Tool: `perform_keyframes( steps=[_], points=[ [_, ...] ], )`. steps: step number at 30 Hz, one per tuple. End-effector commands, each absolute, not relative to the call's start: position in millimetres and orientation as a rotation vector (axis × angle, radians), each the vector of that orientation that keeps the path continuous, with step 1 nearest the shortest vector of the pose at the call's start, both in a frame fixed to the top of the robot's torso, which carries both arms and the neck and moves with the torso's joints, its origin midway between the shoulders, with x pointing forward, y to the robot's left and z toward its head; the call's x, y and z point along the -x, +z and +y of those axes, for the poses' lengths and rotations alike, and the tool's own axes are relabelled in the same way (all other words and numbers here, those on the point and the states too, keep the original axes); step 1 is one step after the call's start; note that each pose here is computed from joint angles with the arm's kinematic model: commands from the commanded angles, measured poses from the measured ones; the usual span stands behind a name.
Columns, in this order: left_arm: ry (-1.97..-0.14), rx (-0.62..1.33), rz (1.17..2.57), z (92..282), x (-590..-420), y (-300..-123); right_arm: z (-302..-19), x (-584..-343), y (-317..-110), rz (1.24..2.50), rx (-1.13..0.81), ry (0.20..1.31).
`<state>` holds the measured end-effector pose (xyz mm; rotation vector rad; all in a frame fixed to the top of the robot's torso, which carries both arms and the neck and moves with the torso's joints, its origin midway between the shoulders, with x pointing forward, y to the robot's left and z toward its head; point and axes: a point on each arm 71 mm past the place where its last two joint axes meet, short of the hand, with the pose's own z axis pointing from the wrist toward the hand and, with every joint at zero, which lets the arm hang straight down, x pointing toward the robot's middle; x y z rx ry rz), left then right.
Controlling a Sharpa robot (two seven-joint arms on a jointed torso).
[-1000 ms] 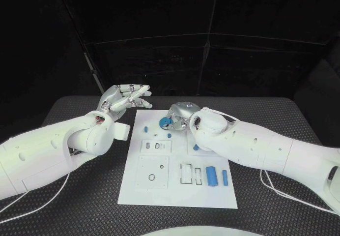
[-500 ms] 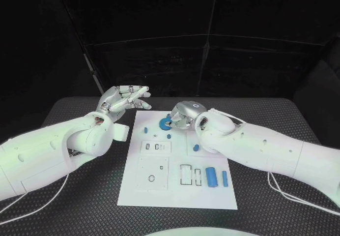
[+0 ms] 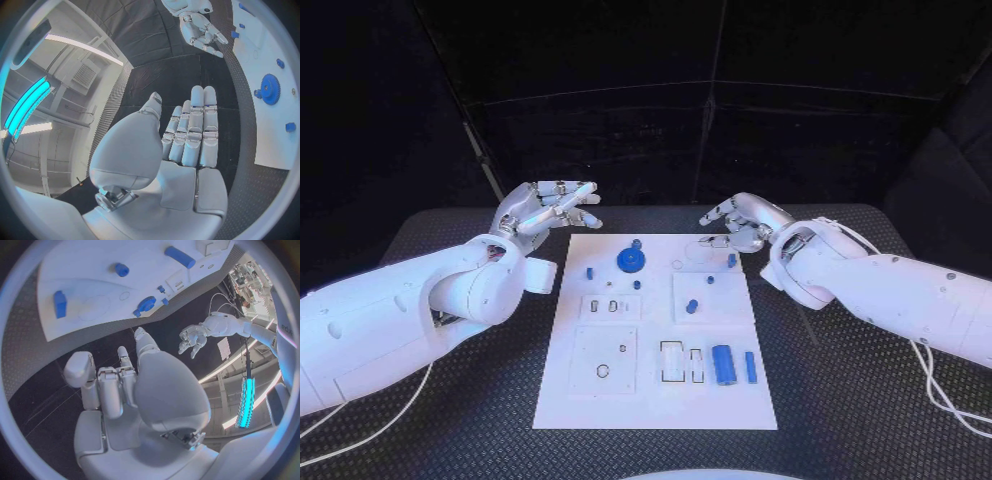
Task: Assemble the parts on the task board
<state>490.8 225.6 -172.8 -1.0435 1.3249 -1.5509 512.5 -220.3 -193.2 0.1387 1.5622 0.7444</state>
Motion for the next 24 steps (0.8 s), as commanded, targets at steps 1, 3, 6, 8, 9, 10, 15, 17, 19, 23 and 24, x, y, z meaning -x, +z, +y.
perform_keyframes(
  steps=[1, 3, 6, 8, 9, 10, 15, 17, 19, 23, 24],
  points=[
    [-1.575, 1.035, 1.33, 222.7, -491.0, -171.6, -228, -510, -192, 1.577, -0.178, 0.894],
    [-1.579, 1.034, 1.331, 221.9, -491.2, -171.8, -239, -511, -193, 1.58, -0.177, 0.883],
    [-1.583, 1.034, 1.333, 221.0, -491.6, -172.2, -251, -511, -196, 1.585, -0.178, 0.864],
    [-1.586, 1.033, 1.335, 220.5, -491.9, -172.5, -257, -512, -199, 1.592, -0.175, 0.847],
    [-1.587, 1.033, 1.336, 220.2, -492.0, -172.6, -259, -513, -200, 1.597, -0.173, 0.839],
    [-1.588, 1.033, 1.337, 219.9, -492.1, -172.7, -261, -513, -202, 1.602, -0.17, 0.83],
    [-1.592, 1.033, 1.34, 219.8, -492.8, -173.5, -268, -515, -209, 1.624, -0.162, 0.798],
    [-1.592, 1.034, 1.342, 220.0, -493.1, -173.8, -271, -515, -213, 1.635, -0.159, 0.785],
    [-1.593, 1.034, 1.344, 220.2, -493.4, -174.1, -273, -514, -217, 1.65, -0.156, 0.773],
    [-1.594, 1.033, 1.347, 220.5, -493.7, -174.5, -275, -514, -222, 1.664, -0.152, 0.758],
    [-1.595, 1.033, 1.347, 220.4, -493.7, -174.6, -275, -514, -223, 1.668, -0.152, 0.755]
  ],
)
